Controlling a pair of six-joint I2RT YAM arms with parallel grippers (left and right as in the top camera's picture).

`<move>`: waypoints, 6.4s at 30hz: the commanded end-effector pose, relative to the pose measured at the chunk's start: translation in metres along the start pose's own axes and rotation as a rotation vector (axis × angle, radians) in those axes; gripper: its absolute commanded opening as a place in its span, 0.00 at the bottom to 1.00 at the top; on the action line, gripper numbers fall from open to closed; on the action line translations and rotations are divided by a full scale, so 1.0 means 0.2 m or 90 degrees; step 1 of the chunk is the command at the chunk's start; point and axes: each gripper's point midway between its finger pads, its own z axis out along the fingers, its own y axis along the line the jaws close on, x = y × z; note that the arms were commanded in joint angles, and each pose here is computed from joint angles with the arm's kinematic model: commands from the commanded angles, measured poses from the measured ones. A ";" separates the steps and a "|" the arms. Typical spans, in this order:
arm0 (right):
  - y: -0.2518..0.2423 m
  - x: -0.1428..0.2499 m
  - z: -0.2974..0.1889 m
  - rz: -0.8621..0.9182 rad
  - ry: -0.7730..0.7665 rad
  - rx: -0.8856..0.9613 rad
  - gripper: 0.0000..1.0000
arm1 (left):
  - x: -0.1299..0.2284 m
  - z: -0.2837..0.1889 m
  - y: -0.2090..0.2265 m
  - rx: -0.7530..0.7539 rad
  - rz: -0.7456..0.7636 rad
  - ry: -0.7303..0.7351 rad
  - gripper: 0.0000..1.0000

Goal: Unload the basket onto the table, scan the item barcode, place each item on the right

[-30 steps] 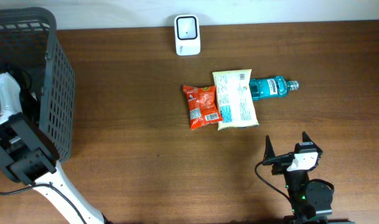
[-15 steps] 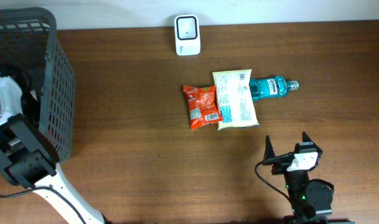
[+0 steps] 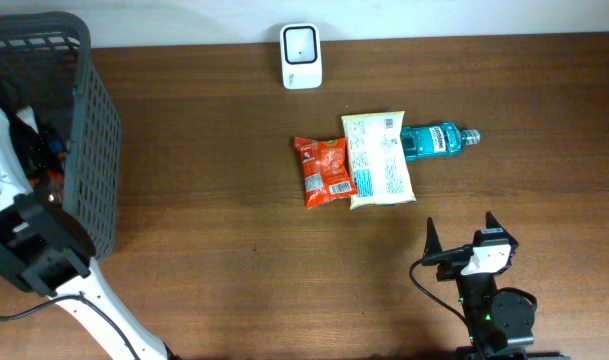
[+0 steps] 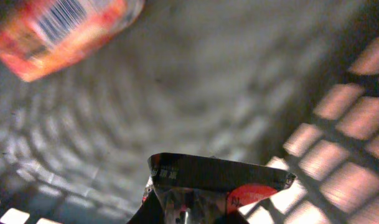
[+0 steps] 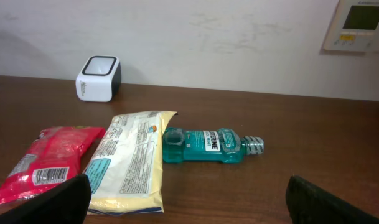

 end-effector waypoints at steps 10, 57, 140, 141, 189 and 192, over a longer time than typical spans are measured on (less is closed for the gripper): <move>-0.01 0.02 0.00 -0.004 0.003 0.010 0.98 | 0.01 -1.30 -0.41 0.315 0.016 -0.405 0.00; -0.01 0.02 0.00 -0.004 0.003 0.010 0.98 | 0.19 -1.21 -1.28 0.169 0.210 -0.436 0.89; -0.01 0.02 0.00 -0.004 0.003 0.010 0.98 | 1.38 0.03 -2.41 0.276 0.402 -0.112 0.44; -0.01 0.02 0.00 -0.004 0.003 0.010 0.98 | 1.36 0.04 -2.40 0.274 0.398 -0.112 0.68; 0.58 -0.78 -0.30 -0.017 -0.149 -0.503 0.98 | 0.94 -0.77 -1.04 0.006 0.177 -0.217 0.99; 0.60 -0.77 -0.10 0.016 0.005 -0.531 0.98 | 0.94 -0.77 -1.04 0.006 0.177 -0.216 0.99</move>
